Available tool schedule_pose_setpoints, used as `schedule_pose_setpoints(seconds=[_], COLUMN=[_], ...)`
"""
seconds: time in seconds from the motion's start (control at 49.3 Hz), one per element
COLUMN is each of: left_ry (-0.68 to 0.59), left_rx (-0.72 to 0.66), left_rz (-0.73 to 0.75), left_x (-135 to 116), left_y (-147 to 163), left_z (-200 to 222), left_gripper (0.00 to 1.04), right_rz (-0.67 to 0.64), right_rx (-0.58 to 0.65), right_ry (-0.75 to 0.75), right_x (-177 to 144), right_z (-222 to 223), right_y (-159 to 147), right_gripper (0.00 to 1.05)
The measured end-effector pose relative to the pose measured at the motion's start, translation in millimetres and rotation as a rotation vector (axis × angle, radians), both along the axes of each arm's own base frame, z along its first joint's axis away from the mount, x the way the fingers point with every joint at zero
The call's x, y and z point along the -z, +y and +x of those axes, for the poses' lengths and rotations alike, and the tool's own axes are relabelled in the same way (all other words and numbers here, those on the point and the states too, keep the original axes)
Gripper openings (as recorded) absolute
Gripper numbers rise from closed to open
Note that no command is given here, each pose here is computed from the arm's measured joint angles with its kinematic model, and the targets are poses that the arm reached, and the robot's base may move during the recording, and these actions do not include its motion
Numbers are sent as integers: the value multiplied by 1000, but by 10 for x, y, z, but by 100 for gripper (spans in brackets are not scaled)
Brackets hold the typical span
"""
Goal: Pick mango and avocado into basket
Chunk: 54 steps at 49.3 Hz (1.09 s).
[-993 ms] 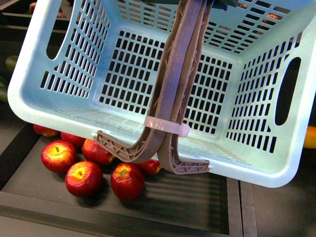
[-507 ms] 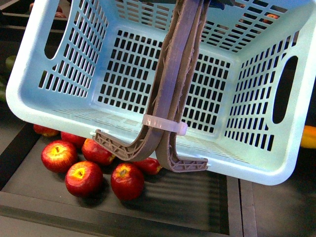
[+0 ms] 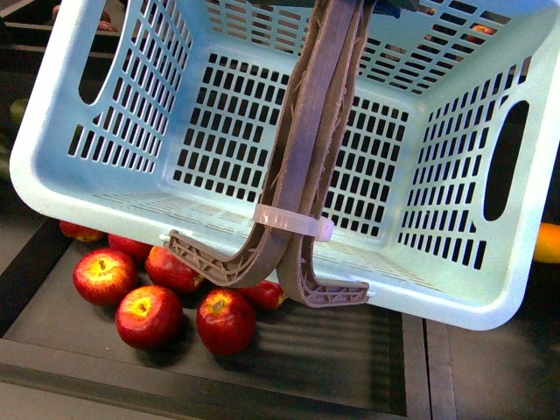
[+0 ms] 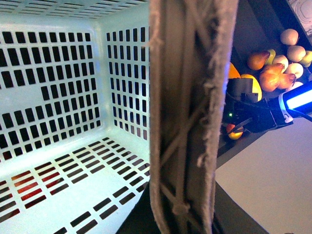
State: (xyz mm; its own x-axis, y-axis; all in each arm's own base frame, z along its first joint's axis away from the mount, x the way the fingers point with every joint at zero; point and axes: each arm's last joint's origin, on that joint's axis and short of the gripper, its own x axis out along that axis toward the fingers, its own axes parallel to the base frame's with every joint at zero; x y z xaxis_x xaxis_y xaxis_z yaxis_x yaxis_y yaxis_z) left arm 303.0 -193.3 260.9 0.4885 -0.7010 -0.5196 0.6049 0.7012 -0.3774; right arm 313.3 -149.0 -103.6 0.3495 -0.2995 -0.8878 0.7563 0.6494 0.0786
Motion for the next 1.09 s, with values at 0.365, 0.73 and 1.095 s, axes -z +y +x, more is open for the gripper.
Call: schedule_pose_setpoints(seconds=[0.365, 0.73, 1.095], left_ry=[0, 0, 0], left_rx=[0, 0, 0], left_rz=[0, 0, 0], left_x=[0, 0, 0], left_y=[0, 0, 0], left_z=[0, 0, 0], left_gripper=[8, 8, 8], right_rz=[-31, -38, -22], right_rx=[12, 12, 22], right_ry=[-39, -47, -67], right_x=[5, 7, -81], right_z=[56, 59, 2], right_y=[-54, -71, -143], right_gripper=[97, 70, 65])
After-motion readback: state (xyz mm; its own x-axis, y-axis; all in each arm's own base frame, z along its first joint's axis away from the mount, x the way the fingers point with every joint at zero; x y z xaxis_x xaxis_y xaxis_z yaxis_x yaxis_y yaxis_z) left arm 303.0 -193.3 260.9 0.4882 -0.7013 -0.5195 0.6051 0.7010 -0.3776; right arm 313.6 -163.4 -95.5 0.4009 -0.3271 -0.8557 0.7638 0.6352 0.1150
